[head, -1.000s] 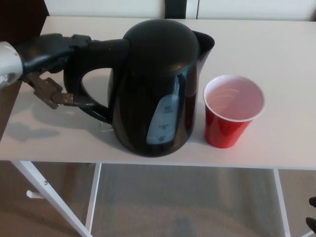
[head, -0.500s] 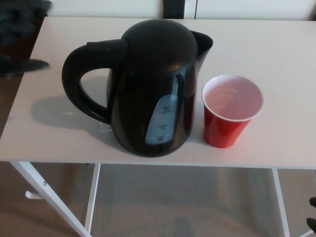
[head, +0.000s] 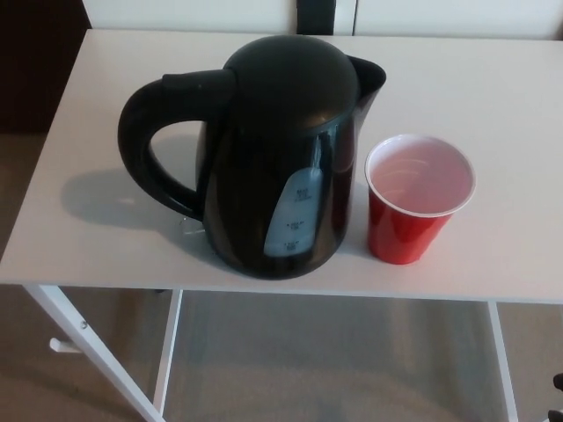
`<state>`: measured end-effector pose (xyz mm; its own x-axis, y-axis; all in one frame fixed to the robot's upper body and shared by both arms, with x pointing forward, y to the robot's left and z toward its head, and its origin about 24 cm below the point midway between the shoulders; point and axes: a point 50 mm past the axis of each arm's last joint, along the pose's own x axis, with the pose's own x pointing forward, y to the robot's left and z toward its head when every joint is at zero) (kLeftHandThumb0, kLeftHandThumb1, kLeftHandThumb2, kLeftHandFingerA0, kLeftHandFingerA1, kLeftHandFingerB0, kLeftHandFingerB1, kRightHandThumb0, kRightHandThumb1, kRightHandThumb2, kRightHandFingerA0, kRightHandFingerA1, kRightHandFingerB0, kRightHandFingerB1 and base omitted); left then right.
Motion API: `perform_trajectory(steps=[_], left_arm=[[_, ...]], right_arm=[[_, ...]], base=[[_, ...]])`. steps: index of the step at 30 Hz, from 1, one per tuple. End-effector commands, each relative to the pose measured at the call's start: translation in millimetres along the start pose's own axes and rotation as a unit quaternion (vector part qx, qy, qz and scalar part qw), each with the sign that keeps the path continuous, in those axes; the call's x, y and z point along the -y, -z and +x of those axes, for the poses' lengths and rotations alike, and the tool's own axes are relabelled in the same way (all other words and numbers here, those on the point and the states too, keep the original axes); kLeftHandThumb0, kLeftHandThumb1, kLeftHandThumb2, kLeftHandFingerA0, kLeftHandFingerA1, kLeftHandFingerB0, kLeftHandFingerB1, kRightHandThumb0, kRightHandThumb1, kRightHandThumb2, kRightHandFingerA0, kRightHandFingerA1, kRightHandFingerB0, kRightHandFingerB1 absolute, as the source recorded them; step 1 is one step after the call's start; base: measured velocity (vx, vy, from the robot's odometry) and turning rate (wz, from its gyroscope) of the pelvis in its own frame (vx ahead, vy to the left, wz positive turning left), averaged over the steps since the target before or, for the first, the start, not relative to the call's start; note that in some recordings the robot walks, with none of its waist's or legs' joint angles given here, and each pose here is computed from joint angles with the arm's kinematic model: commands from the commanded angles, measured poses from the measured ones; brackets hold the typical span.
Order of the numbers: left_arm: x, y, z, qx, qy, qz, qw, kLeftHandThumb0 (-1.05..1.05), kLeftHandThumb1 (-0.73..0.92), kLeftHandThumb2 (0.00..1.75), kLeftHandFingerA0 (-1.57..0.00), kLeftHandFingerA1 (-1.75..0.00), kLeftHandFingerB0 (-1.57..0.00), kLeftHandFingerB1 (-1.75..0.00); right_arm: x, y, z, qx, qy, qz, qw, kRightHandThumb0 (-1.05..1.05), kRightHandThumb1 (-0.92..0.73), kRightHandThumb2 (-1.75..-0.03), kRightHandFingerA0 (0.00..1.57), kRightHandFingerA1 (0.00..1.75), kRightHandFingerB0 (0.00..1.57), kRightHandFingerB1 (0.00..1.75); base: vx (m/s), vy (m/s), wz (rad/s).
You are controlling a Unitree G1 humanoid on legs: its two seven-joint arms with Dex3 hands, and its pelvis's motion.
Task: The robot walk towards a table in front and uses its left hand to pick up the pot from the base and pour water to the cup on the right hand side
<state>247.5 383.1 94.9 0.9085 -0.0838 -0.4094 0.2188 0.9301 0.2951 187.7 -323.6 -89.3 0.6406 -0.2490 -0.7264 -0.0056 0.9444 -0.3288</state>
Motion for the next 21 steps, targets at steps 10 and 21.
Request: perform_trajectory(steps=[10, 21], left_arm=[[118, 197, -60, -0.237, -0.099, -0.069, 0.964, -0.68, 0.71, 1.00, 0.00, -0.25, -0.01, -0.25], [131, 208, -63, -0.288, -0.019, 0.101, 0.952, -0.70, 0.67, 1.00, -0.04, -0.42, -0.04, -0.31]], right_arm=[[-8, 72, -24, -0.085, -0.006, 0.021, 0.996, -0.27, -0.18, -0.83, 0.58, 0.81, 0.52, 0.72], [-6, 66, -23, -0.064, -0.008, 0.002, 0.998, -0.35, -0.26, -0.75, 0.54, 0.82, 0.50, 0.72]], base=[[0.00, 0.000, 0.00], [0.00, 0.000, 0.00]])
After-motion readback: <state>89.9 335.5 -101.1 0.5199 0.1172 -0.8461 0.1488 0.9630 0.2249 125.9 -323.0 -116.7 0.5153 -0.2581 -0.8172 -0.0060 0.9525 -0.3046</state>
